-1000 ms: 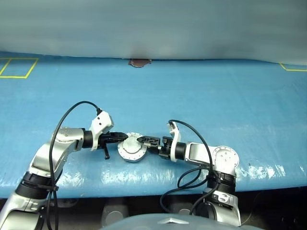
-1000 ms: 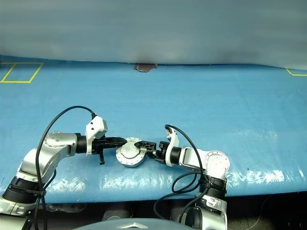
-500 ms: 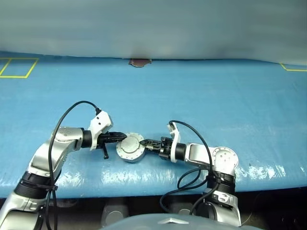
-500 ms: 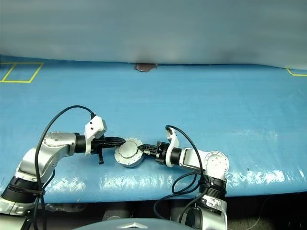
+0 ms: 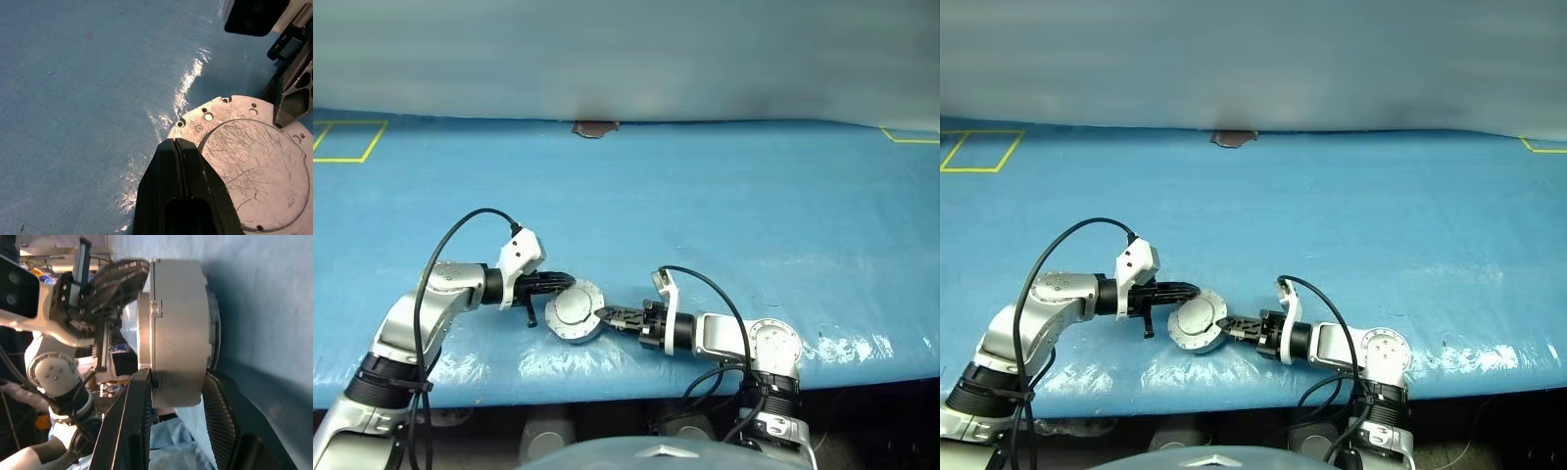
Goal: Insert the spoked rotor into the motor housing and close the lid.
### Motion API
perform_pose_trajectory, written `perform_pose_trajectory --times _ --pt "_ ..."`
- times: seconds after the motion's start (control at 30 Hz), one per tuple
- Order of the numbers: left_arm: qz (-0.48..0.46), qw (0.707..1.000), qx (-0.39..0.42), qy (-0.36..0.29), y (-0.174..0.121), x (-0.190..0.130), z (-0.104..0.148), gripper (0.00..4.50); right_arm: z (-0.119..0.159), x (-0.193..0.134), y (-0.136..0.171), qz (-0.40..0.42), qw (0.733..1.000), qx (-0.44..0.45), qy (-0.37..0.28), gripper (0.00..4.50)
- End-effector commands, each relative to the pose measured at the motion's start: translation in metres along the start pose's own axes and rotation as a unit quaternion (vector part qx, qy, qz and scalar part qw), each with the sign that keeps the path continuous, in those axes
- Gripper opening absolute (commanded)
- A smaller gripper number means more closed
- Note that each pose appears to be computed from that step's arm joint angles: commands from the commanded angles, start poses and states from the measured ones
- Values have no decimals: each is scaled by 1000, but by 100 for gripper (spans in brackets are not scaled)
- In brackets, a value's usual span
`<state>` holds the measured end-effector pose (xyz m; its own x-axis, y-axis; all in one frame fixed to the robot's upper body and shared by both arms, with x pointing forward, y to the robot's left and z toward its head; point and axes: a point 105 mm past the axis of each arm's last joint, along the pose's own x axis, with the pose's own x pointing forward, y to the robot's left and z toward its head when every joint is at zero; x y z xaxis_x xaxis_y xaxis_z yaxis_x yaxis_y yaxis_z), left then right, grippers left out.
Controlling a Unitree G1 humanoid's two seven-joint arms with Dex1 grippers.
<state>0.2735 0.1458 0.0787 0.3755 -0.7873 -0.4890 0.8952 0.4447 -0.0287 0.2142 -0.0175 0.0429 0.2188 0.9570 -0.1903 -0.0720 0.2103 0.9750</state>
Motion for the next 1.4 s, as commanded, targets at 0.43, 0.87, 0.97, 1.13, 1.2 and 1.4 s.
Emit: perform_pose_trajectory --times 0.43,0.87,0.97,1.13,1.2,1.4 --pt "53 996 -20 -71 1 -20 18 0 4 13 9 28 997 33 -59 118" --pt "200 795 -397 -414 -1 -80 4 18 16 1 18 54 992 41 -103 118" --pt "205 738 -489 -418 -20 -72 -23 95 28 -2 29 76 989 32 -125 118" --pt "221 651 -567 -453 -26 -68 -39 266 55 -6 49 108 979 19 -170 118" --pt "202 641 -580 -461 -28 -63 -34 331 63 -6 56 117 977 11 -180 118" --pt "130 625 -612 -466 -35 -44 -19 450 78 0 68 131 973 -6 -190 118"
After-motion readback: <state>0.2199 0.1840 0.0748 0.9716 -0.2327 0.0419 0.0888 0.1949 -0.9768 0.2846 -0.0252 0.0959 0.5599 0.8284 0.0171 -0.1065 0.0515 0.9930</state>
